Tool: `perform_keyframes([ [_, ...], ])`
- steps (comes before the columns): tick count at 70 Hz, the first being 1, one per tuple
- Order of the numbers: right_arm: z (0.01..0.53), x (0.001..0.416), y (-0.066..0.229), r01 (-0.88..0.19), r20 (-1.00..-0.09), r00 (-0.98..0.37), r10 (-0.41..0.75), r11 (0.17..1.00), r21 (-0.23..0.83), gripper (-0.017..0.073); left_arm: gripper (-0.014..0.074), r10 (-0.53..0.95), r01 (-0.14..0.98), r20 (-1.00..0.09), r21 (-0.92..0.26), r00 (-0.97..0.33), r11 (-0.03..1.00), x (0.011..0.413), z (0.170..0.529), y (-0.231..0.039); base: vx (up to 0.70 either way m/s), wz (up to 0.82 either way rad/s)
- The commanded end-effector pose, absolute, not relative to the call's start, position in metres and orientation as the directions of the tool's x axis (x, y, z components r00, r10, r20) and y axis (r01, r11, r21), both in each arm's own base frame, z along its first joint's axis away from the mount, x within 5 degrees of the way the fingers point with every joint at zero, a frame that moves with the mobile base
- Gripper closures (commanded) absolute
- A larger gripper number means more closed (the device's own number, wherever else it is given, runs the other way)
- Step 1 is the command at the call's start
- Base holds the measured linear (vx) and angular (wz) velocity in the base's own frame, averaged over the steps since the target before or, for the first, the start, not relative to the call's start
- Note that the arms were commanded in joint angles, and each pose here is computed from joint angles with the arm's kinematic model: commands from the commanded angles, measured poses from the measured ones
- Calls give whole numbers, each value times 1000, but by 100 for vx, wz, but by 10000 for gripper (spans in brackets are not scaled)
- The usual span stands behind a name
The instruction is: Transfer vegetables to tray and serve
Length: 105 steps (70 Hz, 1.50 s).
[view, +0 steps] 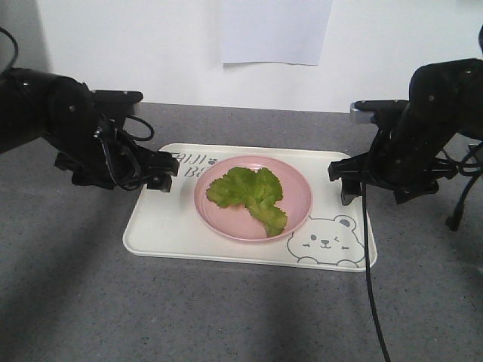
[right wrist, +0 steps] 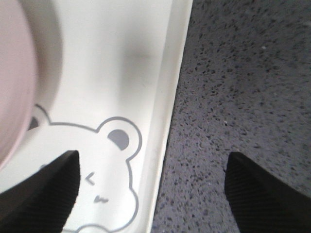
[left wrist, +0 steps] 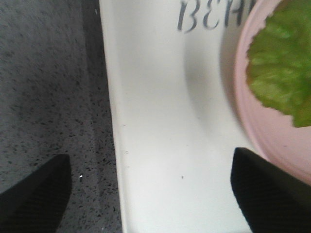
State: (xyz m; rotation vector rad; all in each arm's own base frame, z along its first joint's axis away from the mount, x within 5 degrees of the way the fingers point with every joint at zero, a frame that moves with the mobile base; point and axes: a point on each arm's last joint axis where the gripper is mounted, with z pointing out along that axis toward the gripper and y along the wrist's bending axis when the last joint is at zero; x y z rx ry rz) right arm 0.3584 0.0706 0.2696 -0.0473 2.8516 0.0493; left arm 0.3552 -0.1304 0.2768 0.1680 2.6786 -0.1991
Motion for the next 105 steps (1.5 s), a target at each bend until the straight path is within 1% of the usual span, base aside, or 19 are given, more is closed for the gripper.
perform_keyframes([
  [1, 314, 346, 66, -51, -416, -909, -35, 998, 27, -33, -9, 56, 172, -574, -149, -817, 974, 343, 325, -128, 0, 0],
  [22, 372, 305, 55, -52, -548, -836, -40, 999, 7, -33, 1, 36, 191, -675, -156, -736, 969, 311, 375, -115, 0, 0],
  [33, 399, 277, 47, -46, -601, -798, -40, 999, -5, -33, 1, 20, 146, -702, -121, -712, 982, 289, 385, -100, 0, 0],
  [41, 404, 255, 43, -43, -637, -771, -30, 999, 5, -33, 1, 3, 112, -713, -106, -701, 988, 268, 380, -89, 0, 0],
  [47, 398, 237, 39, -33, -651, -759, -16, 999, 15, -33, 1, -6, 111, -733, -111, -680, 988, 252, 376, -83, 0, 0],
  [54, 386, 215, 34, -35, -677, -736, -12, 999, 21, -33, 1, -15, 127, -771, -124, -636, 984, 231, 373, -76, 0, 0],
  [64, 373, 179, 27, -41, -740, -673, -7, 999, 28, -33, 1, -22, 155, -825, -132, -565, 979, 205, 363, -67, 0, 0],
  [81, 332, 125, 17, -47, -792, -611, 11, 998, 51, -33, 13, -49, 204, -888, -158, -458, 966, 162, 329, -54, 0, 0],
  [88, 321, 111, 14, -54, -806, -592, 7, 997, 48, -33, 55, -55, 215, -900, -163, -433, 963, 149, 317, -50, 0, 0],
  [95, 315, 103, 12, -57, -820, -573, 5, 997, 46, -17, 130, -56, 216, -901, -162, -429, 963, 141, 310, -47, 0, 0],
  [102, 317, 100, 12, -59, -833, -553, 4, 997, 44, 43, 257, -58, 216, -904, -163, -424, 963, 137, 309, -45, 0, 0],
  [105, 317, 99, 11, -60, -835, -551, 4, 997, 44, 88, 332, -60, 217, -906, -164, -419, 962, 136, 310, -45, 0, 0],
])
